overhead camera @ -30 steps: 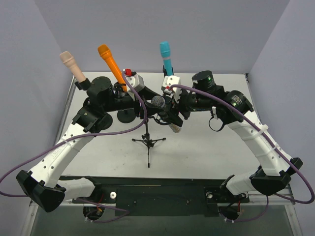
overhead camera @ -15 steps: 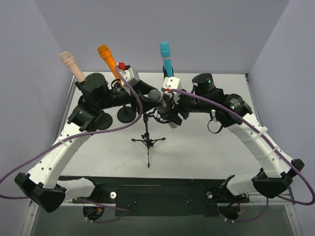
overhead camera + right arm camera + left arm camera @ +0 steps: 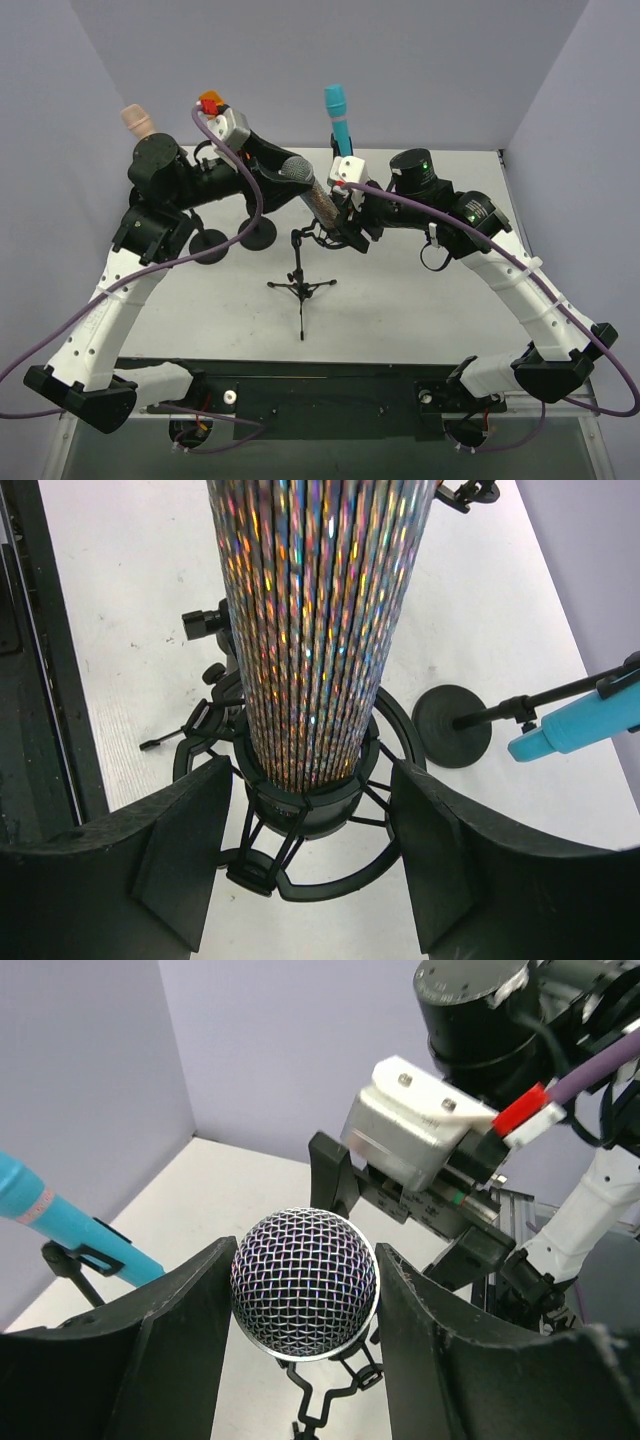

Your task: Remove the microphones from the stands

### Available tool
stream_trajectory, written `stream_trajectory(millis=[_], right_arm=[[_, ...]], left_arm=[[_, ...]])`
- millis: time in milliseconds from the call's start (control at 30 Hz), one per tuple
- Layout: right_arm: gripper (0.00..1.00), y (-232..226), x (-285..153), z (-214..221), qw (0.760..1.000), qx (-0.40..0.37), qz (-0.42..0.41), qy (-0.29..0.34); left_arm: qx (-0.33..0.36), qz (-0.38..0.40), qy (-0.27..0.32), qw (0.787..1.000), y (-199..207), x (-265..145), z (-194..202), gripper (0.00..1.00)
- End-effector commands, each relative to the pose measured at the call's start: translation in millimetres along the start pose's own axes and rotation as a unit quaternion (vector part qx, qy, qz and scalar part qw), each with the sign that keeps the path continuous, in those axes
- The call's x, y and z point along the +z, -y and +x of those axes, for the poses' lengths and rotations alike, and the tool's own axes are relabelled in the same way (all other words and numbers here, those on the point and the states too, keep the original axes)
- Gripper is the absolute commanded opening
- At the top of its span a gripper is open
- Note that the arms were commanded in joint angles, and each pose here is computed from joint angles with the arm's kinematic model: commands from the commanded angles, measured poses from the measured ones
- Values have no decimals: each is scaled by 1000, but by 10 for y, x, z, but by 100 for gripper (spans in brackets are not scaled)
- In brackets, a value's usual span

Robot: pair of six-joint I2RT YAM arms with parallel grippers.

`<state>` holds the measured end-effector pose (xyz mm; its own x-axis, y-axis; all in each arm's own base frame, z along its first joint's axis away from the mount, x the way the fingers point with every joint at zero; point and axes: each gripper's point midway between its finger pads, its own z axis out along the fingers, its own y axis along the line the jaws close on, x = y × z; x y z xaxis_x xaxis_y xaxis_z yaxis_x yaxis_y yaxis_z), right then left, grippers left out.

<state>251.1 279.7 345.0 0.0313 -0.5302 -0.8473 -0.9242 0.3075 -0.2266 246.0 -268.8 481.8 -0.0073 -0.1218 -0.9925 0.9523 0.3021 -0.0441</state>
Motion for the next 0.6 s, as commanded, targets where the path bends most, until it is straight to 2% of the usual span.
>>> stream_trajectory(millis=[0,267,400,567], right_arm=[[60,-156,5,398,997,22,-28,-71],[60,-151,6,352,997,24,-29,-66],[61,-99,-111,152,999,19,-17,-42],[70,5,-417,-220,1000,2,15,0]], left_arm=[[84,-22,91,992,110,-194,-844,0],[92,-4,72,993,253,-293,-943,0],[95,-9,57,994,256,-390,-920,0],[104,-29,56,993,299,-579,-1050,0]])
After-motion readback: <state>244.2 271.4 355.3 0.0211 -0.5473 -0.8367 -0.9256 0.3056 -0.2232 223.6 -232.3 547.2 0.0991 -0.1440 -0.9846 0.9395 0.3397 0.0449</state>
